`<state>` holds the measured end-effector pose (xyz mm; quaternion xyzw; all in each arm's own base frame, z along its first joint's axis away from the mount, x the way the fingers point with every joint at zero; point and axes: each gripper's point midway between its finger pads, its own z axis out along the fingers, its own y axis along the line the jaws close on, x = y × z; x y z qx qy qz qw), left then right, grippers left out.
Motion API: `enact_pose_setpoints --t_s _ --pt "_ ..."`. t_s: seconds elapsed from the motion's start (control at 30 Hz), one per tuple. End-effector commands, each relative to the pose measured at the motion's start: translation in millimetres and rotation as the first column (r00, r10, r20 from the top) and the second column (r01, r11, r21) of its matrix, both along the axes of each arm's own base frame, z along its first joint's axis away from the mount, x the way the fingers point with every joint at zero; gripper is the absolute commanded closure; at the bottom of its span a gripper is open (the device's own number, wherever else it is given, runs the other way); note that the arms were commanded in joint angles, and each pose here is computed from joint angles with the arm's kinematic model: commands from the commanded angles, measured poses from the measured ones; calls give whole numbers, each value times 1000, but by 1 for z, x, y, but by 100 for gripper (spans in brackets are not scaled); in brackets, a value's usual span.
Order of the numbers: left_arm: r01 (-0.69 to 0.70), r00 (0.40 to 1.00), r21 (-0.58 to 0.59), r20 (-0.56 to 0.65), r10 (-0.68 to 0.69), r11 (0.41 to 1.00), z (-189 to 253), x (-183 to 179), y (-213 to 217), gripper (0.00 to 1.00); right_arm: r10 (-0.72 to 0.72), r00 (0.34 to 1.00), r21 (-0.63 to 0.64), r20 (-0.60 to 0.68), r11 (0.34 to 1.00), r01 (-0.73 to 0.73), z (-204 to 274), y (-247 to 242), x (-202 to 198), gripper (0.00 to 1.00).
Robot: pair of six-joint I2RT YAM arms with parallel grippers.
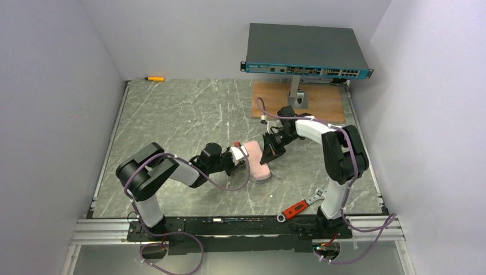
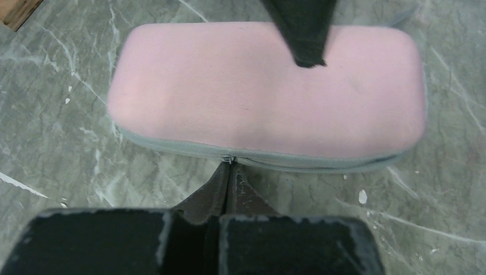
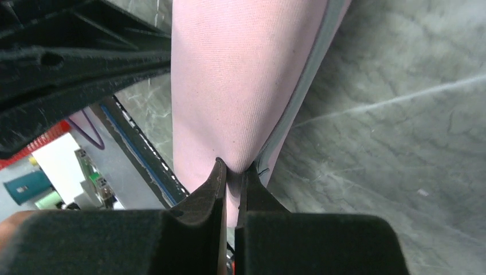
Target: Open the umbrella
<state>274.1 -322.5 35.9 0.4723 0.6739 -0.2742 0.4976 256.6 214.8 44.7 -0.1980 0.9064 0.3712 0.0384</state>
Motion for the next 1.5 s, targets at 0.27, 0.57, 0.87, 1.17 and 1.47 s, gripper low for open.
enact_pose_setpoints --t_s 0.27,0.57,0.87,1.17,1.47 --pt "-28 995 -74 -96 20 997 4 -33 -33 100 43 982 -154 186 988 -14 29 -8 51 37" --pt "-52 990 -118 -136 35 992 14 -36 -50 100 -37 994 -252 105 966 62 4 -13 10 18" --pt "-89 987 -92 -145 75 992 8 -35 -38 100 78 993 -303 90 952 -47 -31 -26 -4 59" --pt "-192 973 -22 -131 188 981 5 7 18 100 170 980 -337 100 933 -127 -45 -41 -10 73" --pt "-151 988 -43 -26 150 988 19 43 32 100 291 941 -302 172 925 -231 -39 -31 9 73"
